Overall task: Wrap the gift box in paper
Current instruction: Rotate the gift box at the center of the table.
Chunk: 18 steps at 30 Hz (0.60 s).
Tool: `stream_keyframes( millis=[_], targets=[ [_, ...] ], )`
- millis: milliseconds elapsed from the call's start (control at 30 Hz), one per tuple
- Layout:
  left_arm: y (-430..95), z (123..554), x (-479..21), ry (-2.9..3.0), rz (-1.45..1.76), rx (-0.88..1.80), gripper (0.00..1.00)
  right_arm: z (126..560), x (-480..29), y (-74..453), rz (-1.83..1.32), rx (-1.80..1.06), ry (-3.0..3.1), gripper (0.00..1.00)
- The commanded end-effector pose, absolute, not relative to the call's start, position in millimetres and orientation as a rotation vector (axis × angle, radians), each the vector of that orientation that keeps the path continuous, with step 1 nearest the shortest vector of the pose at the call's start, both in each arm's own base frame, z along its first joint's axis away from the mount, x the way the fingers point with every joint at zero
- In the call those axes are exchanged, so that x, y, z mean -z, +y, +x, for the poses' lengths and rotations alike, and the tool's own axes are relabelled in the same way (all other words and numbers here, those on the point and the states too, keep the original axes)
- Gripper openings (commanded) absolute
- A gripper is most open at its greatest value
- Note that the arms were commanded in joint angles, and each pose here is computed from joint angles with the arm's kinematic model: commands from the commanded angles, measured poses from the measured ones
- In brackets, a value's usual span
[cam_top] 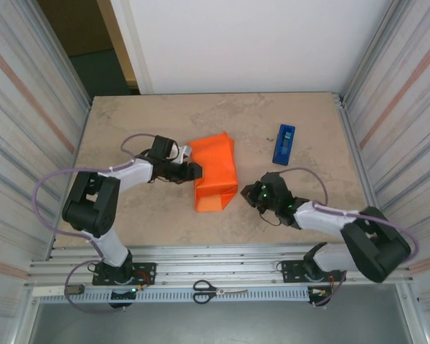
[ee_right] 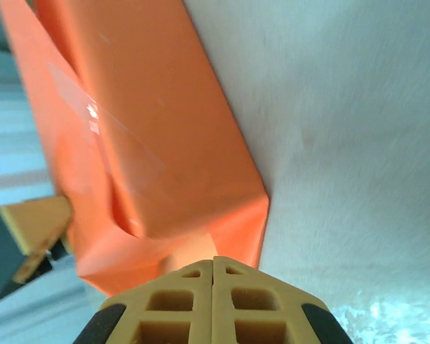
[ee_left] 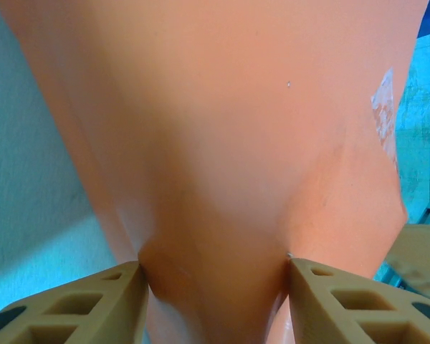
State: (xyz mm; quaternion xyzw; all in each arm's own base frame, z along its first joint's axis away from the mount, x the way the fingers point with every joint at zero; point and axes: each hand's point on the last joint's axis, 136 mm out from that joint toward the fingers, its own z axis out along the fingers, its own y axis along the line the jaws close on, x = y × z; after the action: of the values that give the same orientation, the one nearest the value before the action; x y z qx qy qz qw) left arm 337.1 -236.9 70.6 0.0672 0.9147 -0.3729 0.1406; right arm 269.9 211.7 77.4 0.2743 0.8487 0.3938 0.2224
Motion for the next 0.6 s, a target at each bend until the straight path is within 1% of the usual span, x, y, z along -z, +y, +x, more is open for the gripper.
stream_keyframes(
  millis=[0, 33, 133, 233, 267, 300, 367, 400, 467, 533, 567],
  targets=[
    [-233.0, 345.6, -56.2, 2.697, 0.273, 0.992, 0.53, 272.4, -80.4, 180.6, 0.636, -0.881, 2.393, 0.08],
    [-235.5, 349.6, -58.5, 2.694, 0.287, 0.998, 0.53, 277.4, -86.9, 180.0, 0.603, -0.905, 2.387, 0.11],
    [-238.0, 357.0, -69.2, 2.687, 0.289, 1.002, 0.56, 291.5, -101.3, 187.4, 0.519, -1.038, 2.421, 0.29],
    [-236.7, 359.8, -90.5, 2.633, 0.249, 1.038, 0.63, 306.7, -111.8, 207.4, 0.419, -1.143, 2.462, 0.51],
    [-237.0, 361.1, -103.7, 2.599, 0.25, 1.058, 0.67, 312.1, -111.6, 212.8, 0.407, -1.15, 2.481, 0.59],
    [-235.7, 362.5, -114.2, 2.572, 0.248, 1.055, 0.72, 318.0, -112.6, 218.1, 0.392, -1.16, 2.487, 0.62],
    [-230.4, 363.9, -133.9, 2.519, 0.243, 1.037, 0.74, 330.5, -111.7, 222.8, 0.393, -1.147, 2.493, 0.66],
    [-226.5, 363.2, -141.7, 2.497, 0.235, 1.033, 0.74, 337.2, -110.3, 225.2, 0.398, -1.137, 2.499, 0.75],
    [-213.1, 359.0, -143.9, 2.486, 0.187, 1.009, 0.72, 347.6, -105.7, 232.3, 0.387, -1.133, 2.539, 0.83],
    [-194.6, 352.2, -138.6, 2.489, 0.108, 0.99, 0.67, 356.3, -94.0, 234.1, 0.399, -1.067, 2.603, 0.85],
    [-184.7, 348.5, -134.5, 2.488, 0.059, 0.993, 0.62, 360.1, -87.9, 233.9, 0.409, -1.028, 2.626, 0.85]
  ],
)
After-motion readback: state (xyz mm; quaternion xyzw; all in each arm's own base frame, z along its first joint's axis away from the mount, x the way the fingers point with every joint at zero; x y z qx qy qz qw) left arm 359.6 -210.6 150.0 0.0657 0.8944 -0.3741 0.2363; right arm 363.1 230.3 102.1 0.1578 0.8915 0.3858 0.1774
